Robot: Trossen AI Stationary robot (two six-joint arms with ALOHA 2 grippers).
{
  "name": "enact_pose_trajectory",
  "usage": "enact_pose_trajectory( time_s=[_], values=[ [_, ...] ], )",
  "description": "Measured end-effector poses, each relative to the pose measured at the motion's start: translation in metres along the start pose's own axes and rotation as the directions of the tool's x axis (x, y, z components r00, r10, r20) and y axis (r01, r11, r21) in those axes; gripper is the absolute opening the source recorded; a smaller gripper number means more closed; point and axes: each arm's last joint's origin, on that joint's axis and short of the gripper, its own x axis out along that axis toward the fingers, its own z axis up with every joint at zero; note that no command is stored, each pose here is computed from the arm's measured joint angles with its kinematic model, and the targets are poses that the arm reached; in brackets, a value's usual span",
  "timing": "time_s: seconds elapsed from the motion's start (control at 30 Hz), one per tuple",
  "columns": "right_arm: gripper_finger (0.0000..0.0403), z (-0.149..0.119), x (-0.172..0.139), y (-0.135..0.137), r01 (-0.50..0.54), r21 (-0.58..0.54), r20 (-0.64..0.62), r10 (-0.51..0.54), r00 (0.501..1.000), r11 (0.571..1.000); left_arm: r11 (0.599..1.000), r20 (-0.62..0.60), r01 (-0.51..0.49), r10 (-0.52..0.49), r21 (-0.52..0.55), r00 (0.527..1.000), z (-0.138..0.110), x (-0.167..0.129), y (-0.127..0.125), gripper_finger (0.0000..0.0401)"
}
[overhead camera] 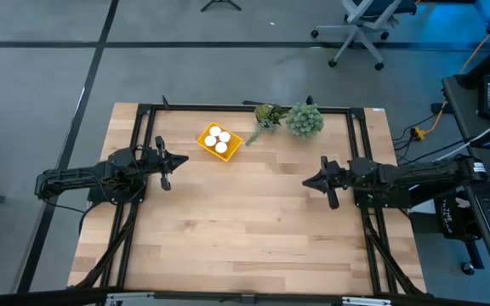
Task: Pick and place pill bottles into a basket
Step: Return to Home Position
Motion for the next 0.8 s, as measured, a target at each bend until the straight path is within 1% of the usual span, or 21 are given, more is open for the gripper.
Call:
enact_pose_trajectory(
  time_s=[0.2, 0.37, 0.63, 0.8],
  values=[
    [0.0012, 0.003, -0.001, 0.002, -0.009, -0.091, 0.028, 0.012, 1.0, 0.996, 1.0, 0.0, 0.0, 0.0, 0.0, 1.0, 0.0, 0.0, 0.0, 0.0012],
    [0.0012, 0.009, -0.012, 0.005, -0.027, -0.177, 0.098, 0.045, 0.994, 0.984, 1.0, 0.0, 0.0, 0.0, 0.0, 1.0, 0.0, 0.0, 0.0, 0.0011],
    [0.0012, 0.013, -0.024, 0.013, -0.072, -0.222, 0.176, 0.112, 0.978, 0.972, 1.0, -0.001, 0.004, -0.004, 0.0, 1.0, 0.0, 0.0, 0.0, 0.001],
    [0.0012, 0.01, -0.03, 0.015, -0.091, -0.248, 0.169, 0.136, 0.976, 0.964, 1.0, -0.001, 0.004, -0.004, 0.0, 1.0, 0.0, 0.0, 0.0, 0.0012]
  ],
)
